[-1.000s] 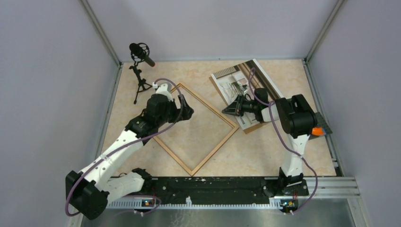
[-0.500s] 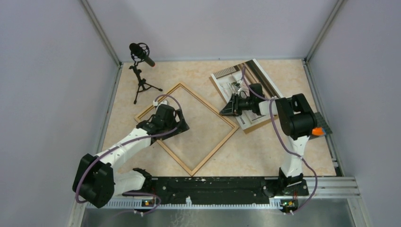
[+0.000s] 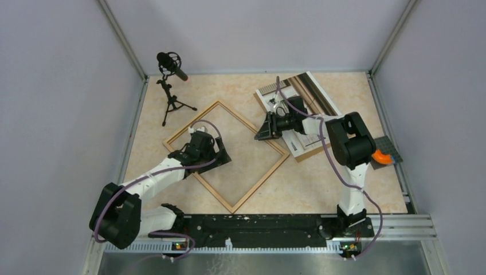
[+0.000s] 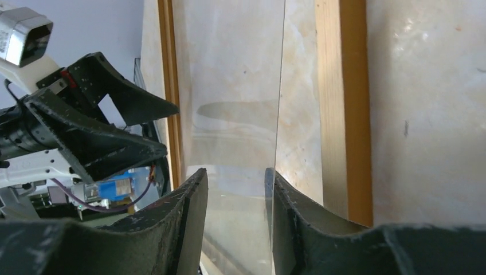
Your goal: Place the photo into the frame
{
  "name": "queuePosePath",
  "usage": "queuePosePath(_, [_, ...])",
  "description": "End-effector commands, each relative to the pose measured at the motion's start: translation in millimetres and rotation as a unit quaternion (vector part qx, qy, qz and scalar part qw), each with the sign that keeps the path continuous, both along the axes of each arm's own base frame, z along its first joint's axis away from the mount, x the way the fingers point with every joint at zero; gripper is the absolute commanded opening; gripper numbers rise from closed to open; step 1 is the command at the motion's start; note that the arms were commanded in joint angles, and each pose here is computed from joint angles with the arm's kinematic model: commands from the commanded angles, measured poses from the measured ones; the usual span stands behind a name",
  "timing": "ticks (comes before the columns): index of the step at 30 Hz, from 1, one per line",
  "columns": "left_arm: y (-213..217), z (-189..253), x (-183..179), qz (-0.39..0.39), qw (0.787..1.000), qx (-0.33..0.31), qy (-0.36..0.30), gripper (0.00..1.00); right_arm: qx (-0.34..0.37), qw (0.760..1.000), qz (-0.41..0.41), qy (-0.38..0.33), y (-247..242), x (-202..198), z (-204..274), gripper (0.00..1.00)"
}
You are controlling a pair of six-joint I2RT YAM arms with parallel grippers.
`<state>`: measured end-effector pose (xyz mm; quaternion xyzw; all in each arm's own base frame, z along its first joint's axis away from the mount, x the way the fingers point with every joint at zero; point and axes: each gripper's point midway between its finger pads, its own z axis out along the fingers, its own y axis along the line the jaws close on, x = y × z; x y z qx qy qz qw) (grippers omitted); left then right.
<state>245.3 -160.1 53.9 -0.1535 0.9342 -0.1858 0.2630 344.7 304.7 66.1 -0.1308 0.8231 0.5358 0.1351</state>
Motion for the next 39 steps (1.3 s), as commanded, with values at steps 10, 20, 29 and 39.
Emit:
queuePosePath(10, [-10.4, 92.7, 23.7, -0.047, 0.987, -0.036, -0.153, 0.98, 0.041, 0.995, 0.013, -0.093, 24.4, 13.0, 24.5, 0.0])
queuePosePath(20, [-3.3, 156.1, 26.4, -0.043, 0.97, -0.045, -0.236, 0.98, 0.117, 0.985, 0.026, -0.126, 24.8, 2.2, 52.0, 0.0])
queuePosePath(29, [3.1, 171.7, 26.8, -0.035, 0.965, -0.039, -0.258, 0.98, 0.157, 0.981, -0.007, -0.114, 20.0, 13.9, 64.7, 0.0])
queuePosePath(39, [5.9, 174.1, 30.5, -0.03, 0.964, -0.028, -0.264, 0.98, 0.19, 0.978, -0.003, -0.087, 22.6, 13.5, 63.3, 0.0])
